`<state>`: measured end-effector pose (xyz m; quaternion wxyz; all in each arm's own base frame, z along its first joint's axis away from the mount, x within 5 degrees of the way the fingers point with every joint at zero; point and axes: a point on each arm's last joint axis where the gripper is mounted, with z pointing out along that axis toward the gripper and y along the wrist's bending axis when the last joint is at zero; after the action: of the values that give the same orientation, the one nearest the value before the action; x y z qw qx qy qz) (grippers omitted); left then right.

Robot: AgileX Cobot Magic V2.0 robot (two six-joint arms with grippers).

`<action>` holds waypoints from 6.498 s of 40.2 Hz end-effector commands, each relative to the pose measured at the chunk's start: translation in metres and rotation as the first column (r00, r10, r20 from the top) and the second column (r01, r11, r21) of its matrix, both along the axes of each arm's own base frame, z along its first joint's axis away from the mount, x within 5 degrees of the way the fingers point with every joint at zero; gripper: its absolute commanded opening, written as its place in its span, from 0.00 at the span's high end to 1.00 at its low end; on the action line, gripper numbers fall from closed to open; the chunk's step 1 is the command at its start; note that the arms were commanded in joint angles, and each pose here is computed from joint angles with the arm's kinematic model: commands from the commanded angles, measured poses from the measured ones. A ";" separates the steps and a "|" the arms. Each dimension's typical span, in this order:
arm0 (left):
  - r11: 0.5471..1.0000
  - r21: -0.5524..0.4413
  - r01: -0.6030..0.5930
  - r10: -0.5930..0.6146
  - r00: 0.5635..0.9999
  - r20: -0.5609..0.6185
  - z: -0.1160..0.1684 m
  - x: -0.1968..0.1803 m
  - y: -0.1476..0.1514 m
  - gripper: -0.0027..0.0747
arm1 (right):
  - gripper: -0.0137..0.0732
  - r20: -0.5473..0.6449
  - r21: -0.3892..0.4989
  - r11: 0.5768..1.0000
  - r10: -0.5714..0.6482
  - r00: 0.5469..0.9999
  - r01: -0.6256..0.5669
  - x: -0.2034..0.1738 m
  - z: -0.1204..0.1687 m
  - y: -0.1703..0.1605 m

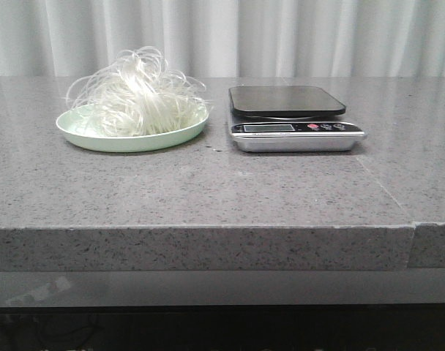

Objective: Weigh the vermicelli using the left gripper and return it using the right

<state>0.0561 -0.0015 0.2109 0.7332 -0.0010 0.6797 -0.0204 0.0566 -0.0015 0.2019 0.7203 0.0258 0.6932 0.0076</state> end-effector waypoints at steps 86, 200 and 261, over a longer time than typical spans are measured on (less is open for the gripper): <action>1.000 0.027 -0.001 0.007 0.974 -0.227 0.198 0.034 0.000 0.77 | 0.66 -0.323 0.013 1.000 0.005 0.946 -0.001 0.058 0.189 -0.001; 0.871 0.052 0.488 -0.300 0.613 -0.731 0.095 0.312 -0.166 0.77 | 0.15 -0.378 -0.003 1.000 -0.004 0.926 0.004 0.064 0.183 -0.002; 0.729 0.078 0.680 -0.567 0.665 -0.486 0.190 0.315 -0.294 0.76 | 0.15 -0.378 -0.003 1.000 -0.004 0.926 0.004 0.064 0.183 -0.002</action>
<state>0.3801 -0.2971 0.3586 0.4313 0.3383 0.8209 -0.1603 0.1185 -0.0027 0.3700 0.5369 0.0269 0.8432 0.0056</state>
